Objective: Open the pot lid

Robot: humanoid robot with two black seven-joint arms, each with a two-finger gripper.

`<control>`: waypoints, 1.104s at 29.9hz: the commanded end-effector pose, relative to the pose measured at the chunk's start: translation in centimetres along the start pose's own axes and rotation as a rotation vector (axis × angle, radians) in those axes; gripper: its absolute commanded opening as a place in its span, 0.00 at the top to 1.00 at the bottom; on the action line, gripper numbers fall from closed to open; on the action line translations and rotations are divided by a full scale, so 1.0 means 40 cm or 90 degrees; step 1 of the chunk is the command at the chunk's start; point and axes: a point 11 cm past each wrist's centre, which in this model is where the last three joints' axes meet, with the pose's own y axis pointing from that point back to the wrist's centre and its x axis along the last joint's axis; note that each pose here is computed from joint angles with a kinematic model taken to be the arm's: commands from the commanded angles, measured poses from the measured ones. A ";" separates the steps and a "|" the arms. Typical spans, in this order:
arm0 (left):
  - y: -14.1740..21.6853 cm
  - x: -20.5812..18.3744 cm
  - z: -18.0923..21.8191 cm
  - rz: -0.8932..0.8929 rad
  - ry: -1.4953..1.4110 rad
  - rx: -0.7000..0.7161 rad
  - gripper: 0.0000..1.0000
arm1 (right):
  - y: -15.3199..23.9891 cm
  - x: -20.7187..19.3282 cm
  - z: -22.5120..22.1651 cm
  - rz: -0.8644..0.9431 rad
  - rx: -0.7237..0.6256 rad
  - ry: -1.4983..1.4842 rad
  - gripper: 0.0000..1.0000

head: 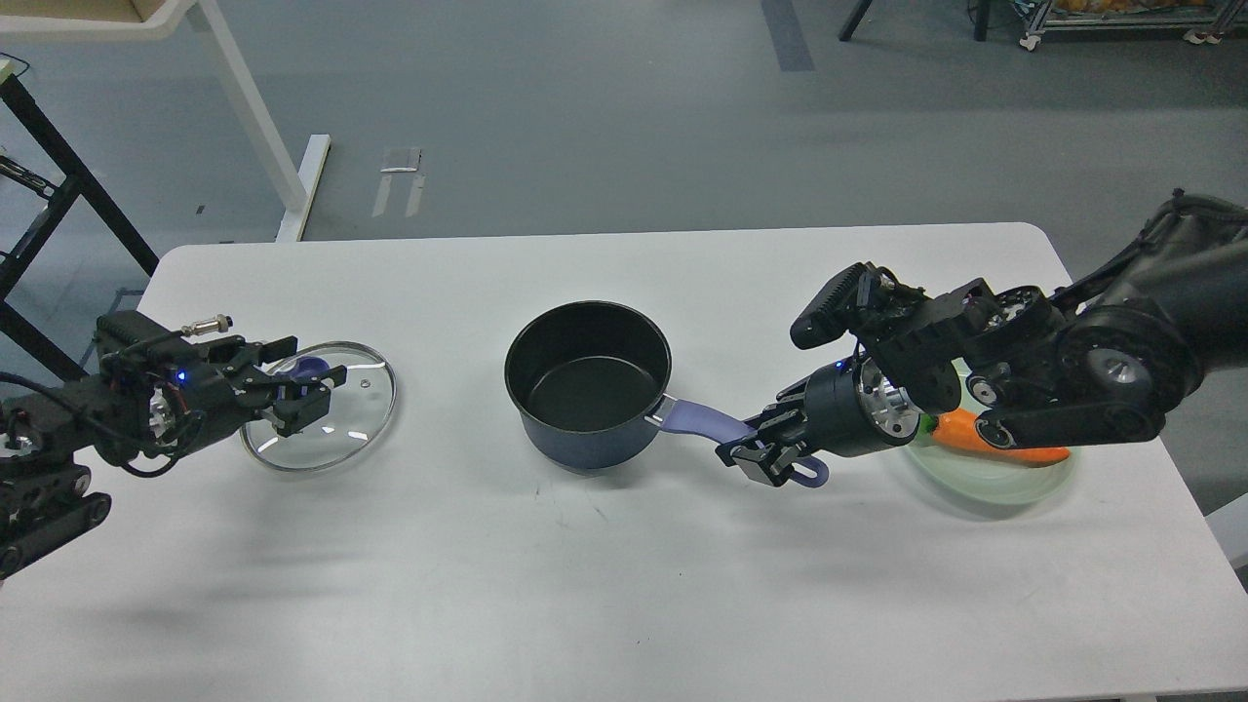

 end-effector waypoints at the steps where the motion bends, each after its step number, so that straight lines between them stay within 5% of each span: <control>1: 0.001 0.003 -0.002 0.002 0.003 0.001 0.15 | -0.001 0.000 -0.001 0.000 0.001 0.000 0.77; 8: -0.003 0.052 -0.018 0.055 0.073 0.022 0.02 | -0.001 0.000 -0.001 0.001 0.000 0.000 0.72; 14: -0.006 0.208 -0.073 0.202 0.306 0.074 0.01 | -0.001 0.013 -0.004 0.016 0.004 -0.009 0.31; 21: 0.001 0.331 -0.109 0.284 0.529 0.063 0.01 | 0.045 0.070 0.022 0.099 -0.003 -0.041 0.03; 27: 0.004 0.399 -0.128 0.412 0.731 0.042 0.01 | 0.163 0.157 0.140 0.320 -0.035 -0.194 0.02; 33: -0.079 0.391 -0.068 0.459 1.003 -0.026 0.01 | 0.220 0.116 0.247 0.538 -0.014 -0.397 0.01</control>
